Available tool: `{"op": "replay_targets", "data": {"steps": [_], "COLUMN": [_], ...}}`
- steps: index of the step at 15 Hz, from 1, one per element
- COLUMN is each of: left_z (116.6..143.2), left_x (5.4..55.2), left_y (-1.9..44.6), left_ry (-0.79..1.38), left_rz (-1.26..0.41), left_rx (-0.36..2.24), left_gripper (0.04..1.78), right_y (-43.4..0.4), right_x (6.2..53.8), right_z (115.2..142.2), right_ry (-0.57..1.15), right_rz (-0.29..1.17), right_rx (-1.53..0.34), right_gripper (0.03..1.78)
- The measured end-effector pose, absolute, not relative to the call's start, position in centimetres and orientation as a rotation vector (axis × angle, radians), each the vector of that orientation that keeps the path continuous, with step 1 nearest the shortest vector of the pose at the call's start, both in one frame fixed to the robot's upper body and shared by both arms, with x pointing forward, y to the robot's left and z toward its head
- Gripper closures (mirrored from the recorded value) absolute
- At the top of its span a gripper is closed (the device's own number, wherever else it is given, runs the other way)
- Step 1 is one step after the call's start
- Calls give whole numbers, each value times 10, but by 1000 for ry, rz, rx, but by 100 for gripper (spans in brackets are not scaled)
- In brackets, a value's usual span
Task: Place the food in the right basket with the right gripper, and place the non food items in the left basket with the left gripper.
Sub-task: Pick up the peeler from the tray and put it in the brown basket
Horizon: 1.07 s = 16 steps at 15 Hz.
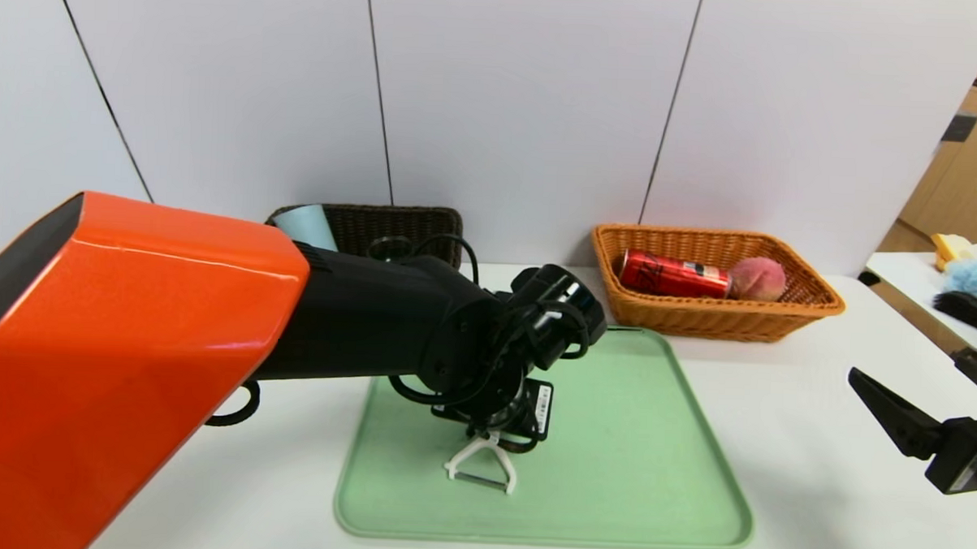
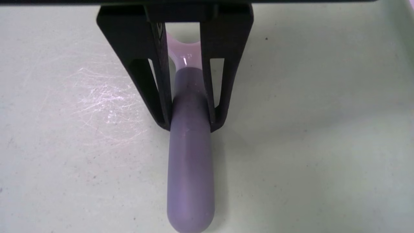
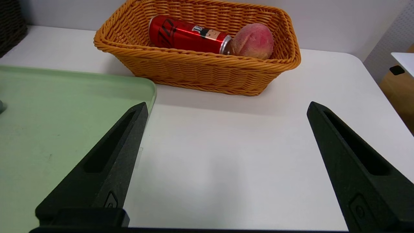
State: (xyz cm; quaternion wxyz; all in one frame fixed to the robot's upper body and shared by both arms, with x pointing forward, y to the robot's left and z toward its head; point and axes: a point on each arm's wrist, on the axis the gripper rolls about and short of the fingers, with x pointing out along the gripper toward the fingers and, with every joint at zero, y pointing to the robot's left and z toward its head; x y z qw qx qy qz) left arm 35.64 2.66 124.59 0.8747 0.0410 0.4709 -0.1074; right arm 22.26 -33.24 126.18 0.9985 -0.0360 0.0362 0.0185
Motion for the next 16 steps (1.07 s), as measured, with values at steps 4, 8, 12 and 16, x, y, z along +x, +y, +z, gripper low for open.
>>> {"op": "replay_targets", "data": {"steps": [4,8,12,16], "left_z": [1247,1269,1328,1381], "left_x": [356,356,360,378], "left_y": [27,30,42,80], "left_ry": [981,885,593,297], "left_rz": [-223,-246,-336,-301], "left_rx": [79,92,93,144], "left_gripper": [152,152,152,152], "right_y": [-332,-332,-332,-332], "right_x": [222,222,222,223], "right_z": [1262,1261,1260,1259], "right_ry": [71,77,84,91], "right_rz": [37,38,39,39], "right_rx": [-71,-71,-71,-72], "right_gripper": [11,11,11,11]}}
